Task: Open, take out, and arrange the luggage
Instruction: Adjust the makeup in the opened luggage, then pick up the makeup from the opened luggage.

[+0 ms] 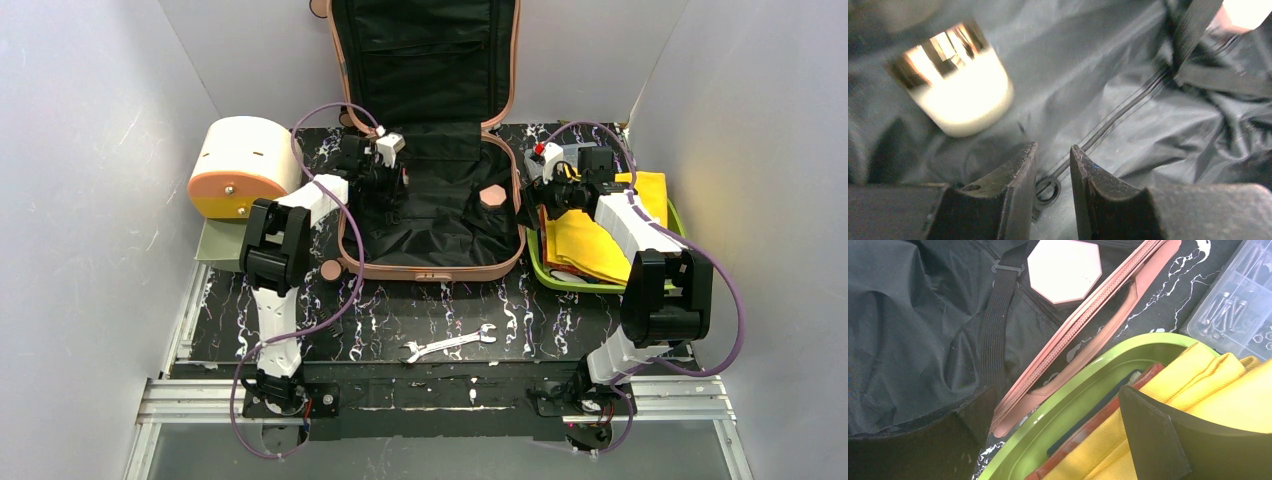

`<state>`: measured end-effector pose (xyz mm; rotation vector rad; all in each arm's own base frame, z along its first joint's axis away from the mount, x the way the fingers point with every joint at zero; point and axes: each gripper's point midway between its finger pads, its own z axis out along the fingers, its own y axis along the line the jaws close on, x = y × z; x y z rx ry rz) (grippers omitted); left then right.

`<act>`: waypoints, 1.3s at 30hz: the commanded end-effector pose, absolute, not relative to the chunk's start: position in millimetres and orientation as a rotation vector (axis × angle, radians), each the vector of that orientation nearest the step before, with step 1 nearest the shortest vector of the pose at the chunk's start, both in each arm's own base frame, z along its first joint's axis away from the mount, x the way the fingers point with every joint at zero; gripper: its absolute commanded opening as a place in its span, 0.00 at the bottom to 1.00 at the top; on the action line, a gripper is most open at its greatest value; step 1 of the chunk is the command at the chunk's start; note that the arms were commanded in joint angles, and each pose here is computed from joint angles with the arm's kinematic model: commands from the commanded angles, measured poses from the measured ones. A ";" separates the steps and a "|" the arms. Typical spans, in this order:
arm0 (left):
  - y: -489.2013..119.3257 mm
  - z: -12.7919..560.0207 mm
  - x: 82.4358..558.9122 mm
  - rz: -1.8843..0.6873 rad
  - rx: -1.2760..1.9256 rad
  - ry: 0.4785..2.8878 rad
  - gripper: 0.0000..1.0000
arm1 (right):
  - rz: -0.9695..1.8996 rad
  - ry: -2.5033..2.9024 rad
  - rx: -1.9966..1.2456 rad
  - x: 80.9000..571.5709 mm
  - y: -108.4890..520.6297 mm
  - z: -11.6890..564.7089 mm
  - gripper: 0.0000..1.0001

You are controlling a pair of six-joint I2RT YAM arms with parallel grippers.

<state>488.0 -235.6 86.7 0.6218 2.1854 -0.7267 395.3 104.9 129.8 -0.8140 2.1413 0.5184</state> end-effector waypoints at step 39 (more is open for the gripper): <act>-201.8 62.1 574.5 -0.390 0.499 2.311 0.72 | 0.498 2.175 -0.794 393.1 93.3 123.6 1.00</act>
